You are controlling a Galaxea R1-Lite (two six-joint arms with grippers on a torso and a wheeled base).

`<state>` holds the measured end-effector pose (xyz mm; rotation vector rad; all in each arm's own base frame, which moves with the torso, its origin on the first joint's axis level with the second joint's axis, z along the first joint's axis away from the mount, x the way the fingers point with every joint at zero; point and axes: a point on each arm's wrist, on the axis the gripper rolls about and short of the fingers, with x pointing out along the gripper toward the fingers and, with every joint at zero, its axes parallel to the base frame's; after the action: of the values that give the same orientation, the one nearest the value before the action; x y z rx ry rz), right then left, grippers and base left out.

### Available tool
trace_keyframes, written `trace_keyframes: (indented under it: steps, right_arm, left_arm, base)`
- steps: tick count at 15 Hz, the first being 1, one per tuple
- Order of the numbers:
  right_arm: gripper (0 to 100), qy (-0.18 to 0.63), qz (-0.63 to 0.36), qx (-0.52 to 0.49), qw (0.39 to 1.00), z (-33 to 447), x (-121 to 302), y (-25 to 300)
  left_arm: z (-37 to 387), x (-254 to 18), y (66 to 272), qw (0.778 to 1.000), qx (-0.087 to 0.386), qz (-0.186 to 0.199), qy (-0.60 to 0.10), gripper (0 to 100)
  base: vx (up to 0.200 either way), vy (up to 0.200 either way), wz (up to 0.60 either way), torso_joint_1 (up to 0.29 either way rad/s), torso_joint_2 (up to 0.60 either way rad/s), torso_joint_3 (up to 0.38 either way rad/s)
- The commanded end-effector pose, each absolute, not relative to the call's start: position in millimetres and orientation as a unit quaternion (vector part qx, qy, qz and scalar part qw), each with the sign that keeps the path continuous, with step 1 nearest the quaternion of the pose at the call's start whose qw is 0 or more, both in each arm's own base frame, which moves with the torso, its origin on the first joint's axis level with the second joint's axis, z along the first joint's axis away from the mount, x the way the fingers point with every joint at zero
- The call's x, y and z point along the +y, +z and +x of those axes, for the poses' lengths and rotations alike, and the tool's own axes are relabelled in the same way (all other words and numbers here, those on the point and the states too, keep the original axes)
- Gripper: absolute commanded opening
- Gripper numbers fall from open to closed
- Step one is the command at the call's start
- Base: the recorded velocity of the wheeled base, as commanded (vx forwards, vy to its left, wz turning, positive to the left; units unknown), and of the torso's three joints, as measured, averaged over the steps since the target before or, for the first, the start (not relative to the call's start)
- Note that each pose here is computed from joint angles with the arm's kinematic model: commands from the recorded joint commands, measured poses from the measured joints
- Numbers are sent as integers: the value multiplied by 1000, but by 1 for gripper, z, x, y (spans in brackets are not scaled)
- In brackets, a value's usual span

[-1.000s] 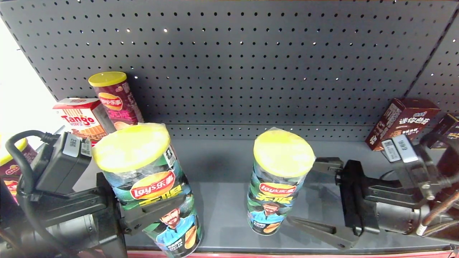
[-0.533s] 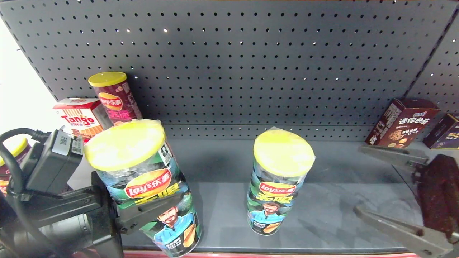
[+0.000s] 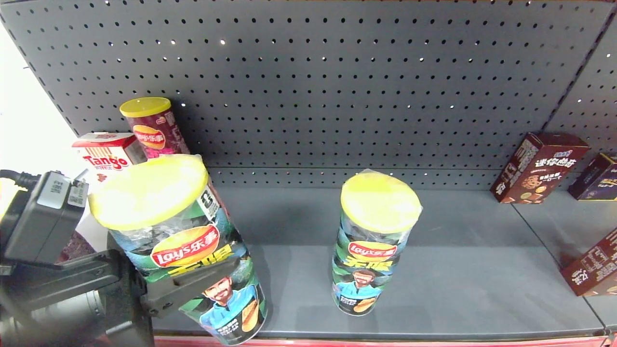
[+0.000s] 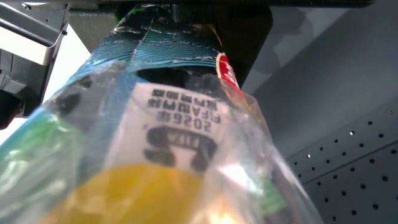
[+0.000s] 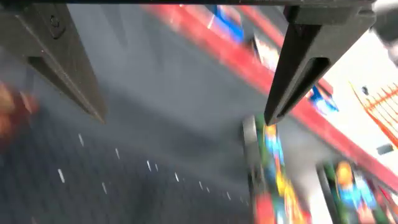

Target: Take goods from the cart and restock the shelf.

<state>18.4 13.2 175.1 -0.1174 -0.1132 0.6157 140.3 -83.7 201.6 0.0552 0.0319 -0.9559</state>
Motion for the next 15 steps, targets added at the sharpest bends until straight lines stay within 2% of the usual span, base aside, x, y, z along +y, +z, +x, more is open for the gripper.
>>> trace_keyframes:
  steps: [1, 3, 6, 11, 13, 14, 15]
  right_arm:
    - [100, 256, -34, -72, 963, -24, -9, 118]
    - [100, 220, -21, -50, 974, -23, -9, 87]
    - [100, 217, -9, -33, 976, -22, -9, 83]
    - [100, 217, -15, -36, 975, -22, -9, 83]
    - [100, 92, -21, -33, 995, -21, -12, 83]
    - [100, 124, -27, -35, 991, -21, -11, 83]
    - [100, 201, -43, -40, 978, -22, -8, 83]
  left_arm:
    - [136, -81, 205, 888, 4, 27, -459, 0]
    - [131, -79, 208, 887, -6, 27, -461, 0]
    - [127, -78, 211, 885, -13, 26, -464, 0]
    - [122, -75, 199, 886, 2, 27, -463, 0]
    - [119, -73, 200, 886, -3, 26, -462, 0]
    - [118, -72, 199, 887, 0, 25, -462, 0]
    - [116, -72, 196, 886, 3, 25, -463, 0]
  base:
    - [0, 0, 0, 0, 0, 0]
    - [0, 0, 0, 0, 0, 0]
    - [0, 0, 0, 0, 0, 0]
    - [0, 0, 0, 0, 0, 0]
    - [0, 0, 0, 0, 0, 0]
    - [0, 0, 0, 0, 0, 0]
    - [0, 0, 0, 0, 0, 0]
